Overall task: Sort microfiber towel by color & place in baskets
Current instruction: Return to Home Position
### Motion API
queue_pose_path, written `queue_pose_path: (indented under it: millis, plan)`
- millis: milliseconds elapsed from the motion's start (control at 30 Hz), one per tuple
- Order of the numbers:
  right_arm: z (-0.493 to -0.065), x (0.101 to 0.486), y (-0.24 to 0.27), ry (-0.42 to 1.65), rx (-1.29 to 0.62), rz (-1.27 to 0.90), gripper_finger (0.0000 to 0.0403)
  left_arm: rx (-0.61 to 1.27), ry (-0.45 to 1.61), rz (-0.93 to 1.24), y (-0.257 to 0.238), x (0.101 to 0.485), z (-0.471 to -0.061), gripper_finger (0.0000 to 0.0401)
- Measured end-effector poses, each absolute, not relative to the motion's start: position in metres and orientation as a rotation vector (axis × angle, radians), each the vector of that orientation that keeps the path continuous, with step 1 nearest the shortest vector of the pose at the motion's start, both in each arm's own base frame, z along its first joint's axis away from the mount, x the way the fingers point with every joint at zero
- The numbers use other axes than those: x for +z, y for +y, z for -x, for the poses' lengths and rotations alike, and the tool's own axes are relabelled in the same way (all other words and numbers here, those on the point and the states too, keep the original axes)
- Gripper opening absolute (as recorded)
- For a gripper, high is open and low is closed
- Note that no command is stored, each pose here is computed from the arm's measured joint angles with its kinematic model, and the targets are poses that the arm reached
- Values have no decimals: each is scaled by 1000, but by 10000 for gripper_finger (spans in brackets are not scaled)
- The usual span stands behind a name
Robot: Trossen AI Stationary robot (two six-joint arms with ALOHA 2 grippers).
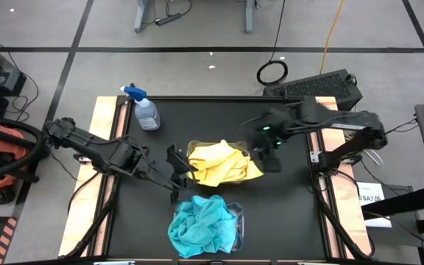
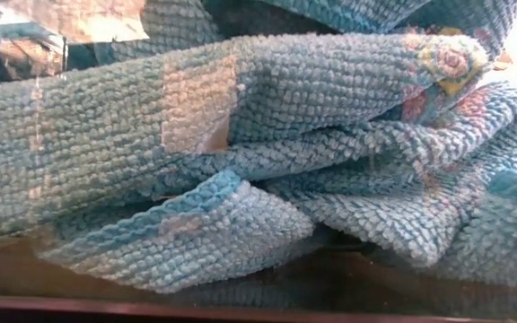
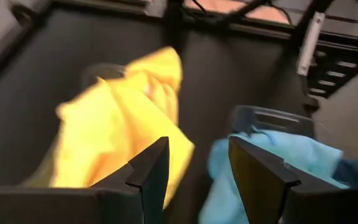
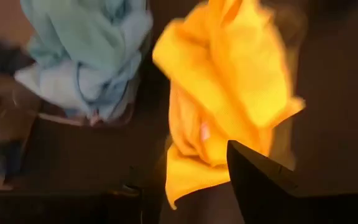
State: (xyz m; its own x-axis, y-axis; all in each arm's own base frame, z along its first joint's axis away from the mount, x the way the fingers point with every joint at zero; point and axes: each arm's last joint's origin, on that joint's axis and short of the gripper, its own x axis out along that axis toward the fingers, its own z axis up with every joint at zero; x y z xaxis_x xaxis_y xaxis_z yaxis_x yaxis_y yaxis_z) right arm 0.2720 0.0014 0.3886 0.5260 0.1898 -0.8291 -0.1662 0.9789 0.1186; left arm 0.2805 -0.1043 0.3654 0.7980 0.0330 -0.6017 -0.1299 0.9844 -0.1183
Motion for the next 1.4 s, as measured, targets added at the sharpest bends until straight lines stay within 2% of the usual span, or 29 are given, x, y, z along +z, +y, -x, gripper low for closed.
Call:
queue_pose_path:
  millis: [367, 633, 900, 1133, 1400]
  plan:
    - [-180, 450, 0, 703, 47, -46, 160, 145, 530, 26, -90, 392, -256, 173]
    - [-122, 457, -1, 577, -39, -98, 160, 249, 533, -26, -77, 392, -231, 173]
    - [-93, 417, -1, 442, -61, -185, 160, 283, 454, 111, -62, 363, -195, 173]
    - [-82, 352, -1, 367, -74, -294, 160, 273, 320, 223, -54, 331, -176, 173]
    - [-77, 282, -2, 245, -96, -436, 160, 337, 270, 325, -44, 290, -155, 173]
